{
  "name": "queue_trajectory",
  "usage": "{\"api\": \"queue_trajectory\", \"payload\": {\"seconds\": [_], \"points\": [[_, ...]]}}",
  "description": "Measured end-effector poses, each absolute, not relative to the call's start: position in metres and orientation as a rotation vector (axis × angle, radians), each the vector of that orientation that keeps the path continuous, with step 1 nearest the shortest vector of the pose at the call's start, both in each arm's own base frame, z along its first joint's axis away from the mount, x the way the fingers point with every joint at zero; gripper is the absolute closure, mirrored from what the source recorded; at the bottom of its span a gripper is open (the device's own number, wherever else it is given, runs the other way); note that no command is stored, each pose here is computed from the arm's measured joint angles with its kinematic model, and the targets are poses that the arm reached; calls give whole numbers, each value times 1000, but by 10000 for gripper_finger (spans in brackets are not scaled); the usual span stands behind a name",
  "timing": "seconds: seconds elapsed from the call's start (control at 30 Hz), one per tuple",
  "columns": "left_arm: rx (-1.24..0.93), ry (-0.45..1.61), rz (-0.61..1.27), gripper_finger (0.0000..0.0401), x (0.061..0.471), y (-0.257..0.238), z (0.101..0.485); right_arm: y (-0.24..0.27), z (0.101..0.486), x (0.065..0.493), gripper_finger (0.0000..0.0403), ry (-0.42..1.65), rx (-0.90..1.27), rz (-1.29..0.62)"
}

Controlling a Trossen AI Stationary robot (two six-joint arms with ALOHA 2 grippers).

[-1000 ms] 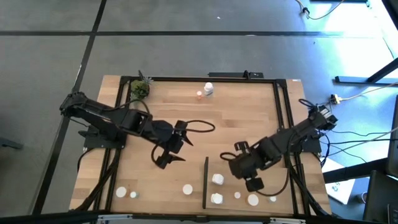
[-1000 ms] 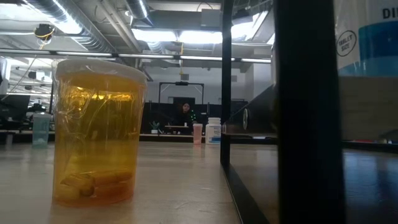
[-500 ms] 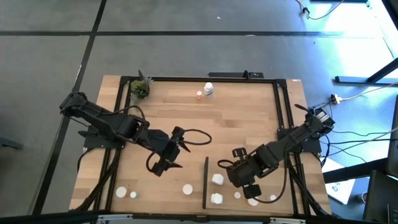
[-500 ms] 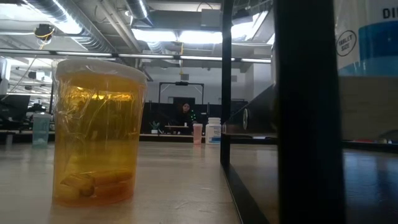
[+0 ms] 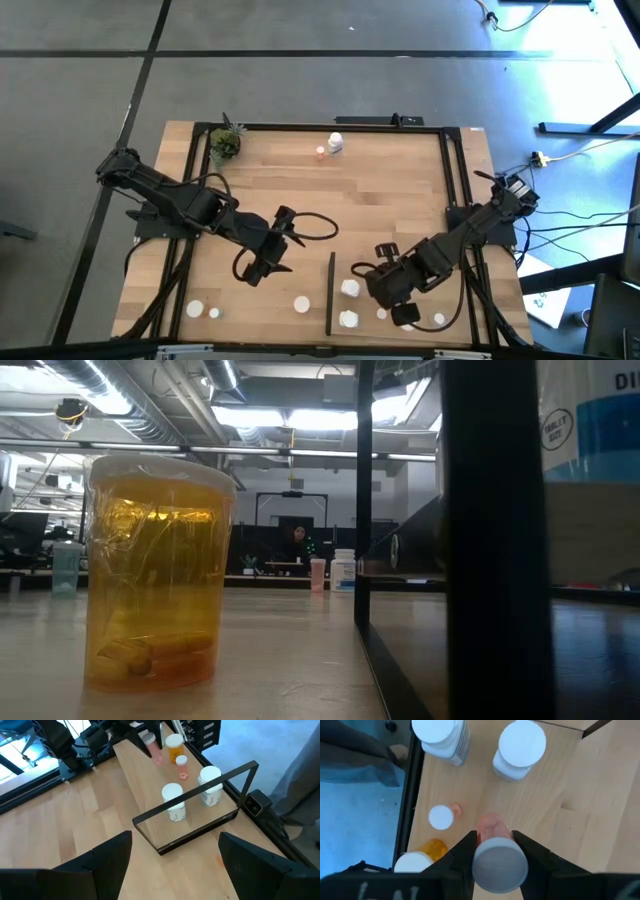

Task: Pick and place medicine bottles onto shelf by color
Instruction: Put the top right pink pill bottle on the shelf

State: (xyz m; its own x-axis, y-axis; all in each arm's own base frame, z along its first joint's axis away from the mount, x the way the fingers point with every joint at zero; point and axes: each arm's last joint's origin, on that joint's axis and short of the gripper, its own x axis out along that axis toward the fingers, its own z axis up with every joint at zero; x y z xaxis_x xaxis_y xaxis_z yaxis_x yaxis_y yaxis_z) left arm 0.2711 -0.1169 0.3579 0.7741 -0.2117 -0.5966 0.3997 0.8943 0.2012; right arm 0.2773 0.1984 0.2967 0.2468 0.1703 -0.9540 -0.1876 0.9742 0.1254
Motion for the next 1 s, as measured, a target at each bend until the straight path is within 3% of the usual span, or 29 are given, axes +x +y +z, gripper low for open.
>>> {"api": "queue_trajectory", "payload": {"seconds": [1.0], "points": [[336,591,-371,109,267,-127,358,217,240,283,290,1404,-69,175]]}}
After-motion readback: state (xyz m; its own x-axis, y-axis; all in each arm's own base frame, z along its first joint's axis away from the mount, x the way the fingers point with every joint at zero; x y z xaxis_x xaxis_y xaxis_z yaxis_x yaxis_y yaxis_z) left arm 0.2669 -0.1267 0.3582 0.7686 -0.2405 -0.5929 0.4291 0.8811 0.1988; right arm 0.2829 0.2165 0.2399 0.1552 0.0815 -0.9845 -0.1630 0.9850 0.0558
